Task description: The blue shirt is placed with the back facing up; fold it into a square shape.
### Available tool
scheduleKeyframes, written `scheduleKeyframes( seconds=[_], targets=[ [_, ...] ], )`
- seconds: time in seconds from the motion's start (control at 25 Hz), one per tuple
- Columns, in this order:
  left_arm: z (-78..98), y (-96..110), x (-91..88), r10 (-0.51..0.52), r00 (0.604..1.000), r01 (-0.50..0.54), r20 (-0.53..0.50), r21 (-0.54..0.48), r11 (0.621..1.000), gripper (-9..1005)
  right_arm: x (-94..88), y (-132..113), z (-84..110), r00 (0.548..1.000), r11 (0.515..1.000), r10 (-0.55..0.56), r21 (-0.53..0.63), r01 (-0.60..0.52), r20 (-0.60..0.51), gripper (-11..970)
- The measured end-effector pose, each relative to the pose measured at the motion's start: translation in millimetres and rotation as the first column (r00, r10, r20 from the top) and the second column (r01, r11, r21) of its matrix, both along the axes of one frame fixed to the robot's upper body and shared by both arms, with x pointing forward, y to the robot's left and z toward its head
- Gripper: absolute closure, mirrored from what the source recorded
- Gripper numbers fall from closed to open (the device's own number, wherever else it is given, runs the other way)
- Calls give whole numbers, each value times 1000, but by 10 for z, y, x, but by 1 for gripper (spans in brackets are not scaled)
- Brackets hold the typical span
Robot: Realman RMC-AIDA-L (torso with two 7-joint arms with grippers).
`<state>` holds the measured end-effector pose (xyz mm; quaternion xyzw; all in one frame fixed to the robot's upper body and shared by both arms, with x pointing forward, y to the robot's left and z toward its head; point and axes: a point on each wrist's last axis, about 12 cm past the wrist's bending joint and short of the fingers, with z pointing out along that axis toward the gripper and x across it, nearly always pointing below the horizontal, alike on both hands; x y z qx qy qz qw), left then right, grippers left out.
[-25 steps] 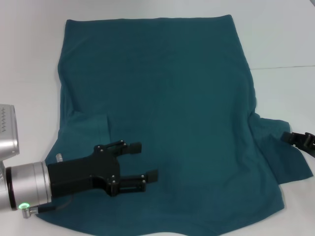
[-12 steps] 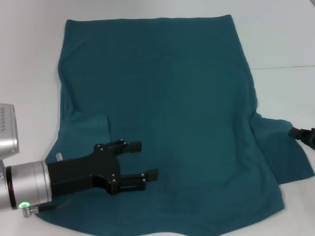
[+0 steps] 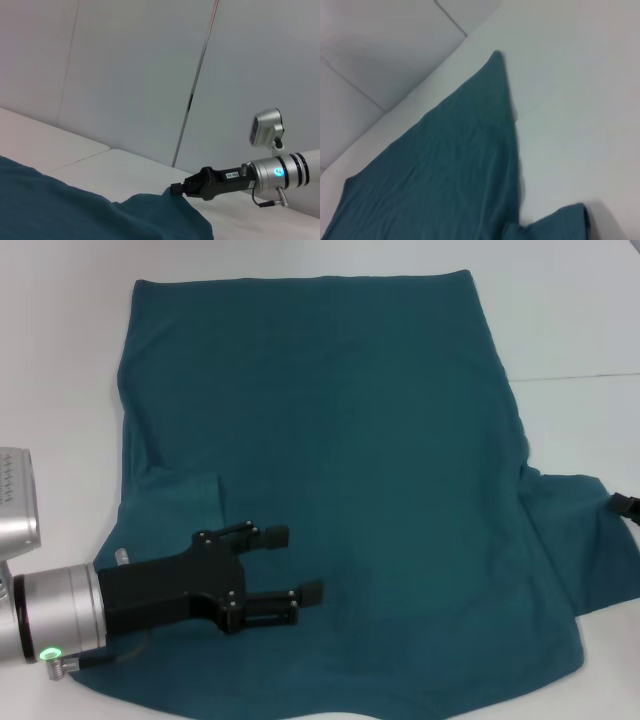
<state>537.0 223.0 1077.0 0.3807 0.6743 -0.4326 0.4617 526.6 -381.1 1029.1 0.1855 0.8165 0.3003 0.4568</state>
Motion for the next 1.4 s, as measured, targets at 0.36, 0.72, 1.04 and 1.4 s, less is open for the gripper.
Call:
scheduleKeyframes(
  seconds=[0.36, 0.72, 1.04, 1.4],
  targets=[
    [3, 0, 3, -1, 1000, 1, 1, 2, 1000, 107, 78, -54, 68, 997, 999, -49, -11, 50, 52, 960],
    [10, -2, 8, -2, 1000, 2, -10, 3, 1000, 108, 136, -93, 101, 995, 996, -70, -45, 73, 65, 959],
    [14, -3, 10, -3, 1000, 3, -16, 4, 1000, 108, 156, -118, 131, 994, 995, -73, -56, 78, 79, 960],
    [16, -5, 12, -3, 1000, 3, -15, 3, 1000, 107, 141, -37, 185, 993, 1000, -8, -14, 10, 114, 959]
  ],
)
